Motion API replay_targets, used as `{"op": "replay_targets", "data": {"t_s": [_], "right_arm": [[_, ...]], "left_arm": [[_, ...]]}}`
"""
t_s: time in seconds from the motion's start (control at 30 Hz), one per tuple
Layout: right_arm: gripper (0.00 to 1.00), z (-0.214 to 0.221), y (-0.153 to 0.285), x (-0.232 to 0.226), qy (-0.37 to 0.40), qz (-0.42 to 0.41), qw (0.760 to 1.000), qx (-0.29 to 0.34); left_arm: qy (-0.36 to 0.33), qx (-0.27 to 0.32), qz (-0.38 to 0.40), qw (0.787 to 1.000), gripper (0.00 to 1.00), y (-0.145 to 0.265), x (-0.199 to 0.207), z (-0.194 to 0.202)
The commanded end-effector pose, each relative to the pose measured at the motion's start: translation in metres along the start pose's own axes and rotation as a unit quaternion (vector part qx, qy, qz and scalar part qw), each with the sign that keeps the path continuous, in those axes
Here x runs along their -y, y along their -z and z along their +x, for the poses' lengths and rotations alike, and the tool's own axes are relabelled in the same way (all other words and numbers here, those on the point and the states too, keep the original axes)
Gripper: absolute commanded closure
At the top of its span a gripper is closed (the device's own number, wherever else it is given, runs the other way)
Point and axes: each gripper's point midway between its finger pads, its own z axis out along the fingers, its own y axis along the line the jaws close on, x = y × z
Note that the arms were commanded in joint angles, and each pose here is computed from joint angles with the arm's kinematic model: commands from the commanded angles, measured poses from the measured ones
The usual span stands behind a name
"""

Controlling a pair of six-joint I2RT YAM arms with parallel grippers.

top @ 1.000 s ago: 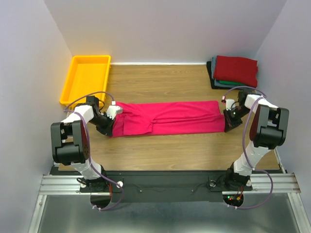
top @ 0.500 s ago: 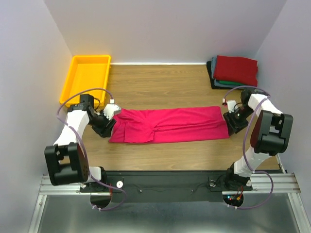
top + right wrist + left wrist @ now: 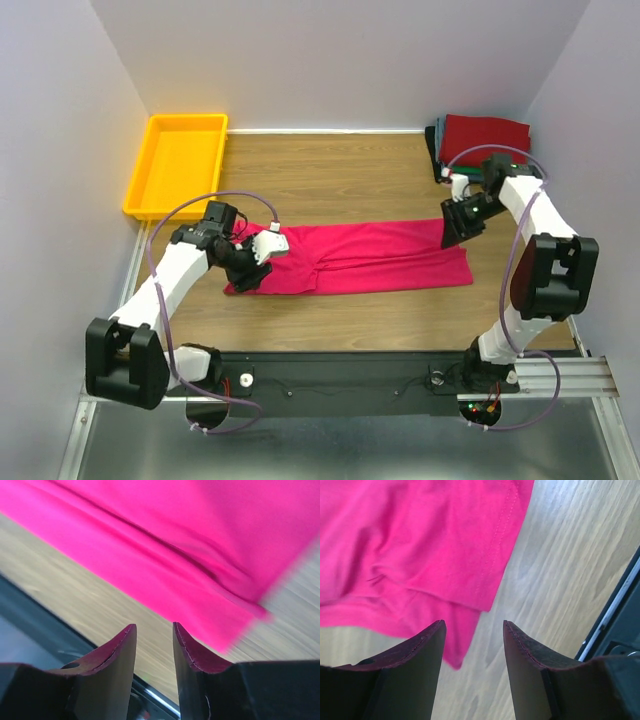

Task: Fold and stack the t-shirts
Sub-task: Fold the tshirt

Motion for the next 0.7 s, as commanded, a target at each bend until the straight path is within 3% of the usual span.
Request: {"op": "replay_targets", "data": {"t_s": [0.0,0.17,0.47,0.67], "right_arm": [[0.59,-0.025,-0.023,-0.059,-0.001,-0.073,0.997,0.027],[0.54,-0.043,-0.058,-0.111,-0.001,-0.128,0.991,0.033],[0.49,-0.075,-0.117,-0.220,0.035,-0.224,0.973,0.045],[0.47,-0.072,-0.162,-0.278,0.025,-0.252,0.967,0.018]], "left_arm": [[0.049,-0.001,0.004,0.999,0.40,-0.014,0.001,0.002],[0.092,-0.019,0.066,0.993,0.40,-0.029,0.020,0.012],[0.132,-0.006,0.072,0.989,0.40,-0.017,0.005,0.006],[0.140,-0.014,0.078,0.987,0.39,-0.012,0.007,0.007]]}}
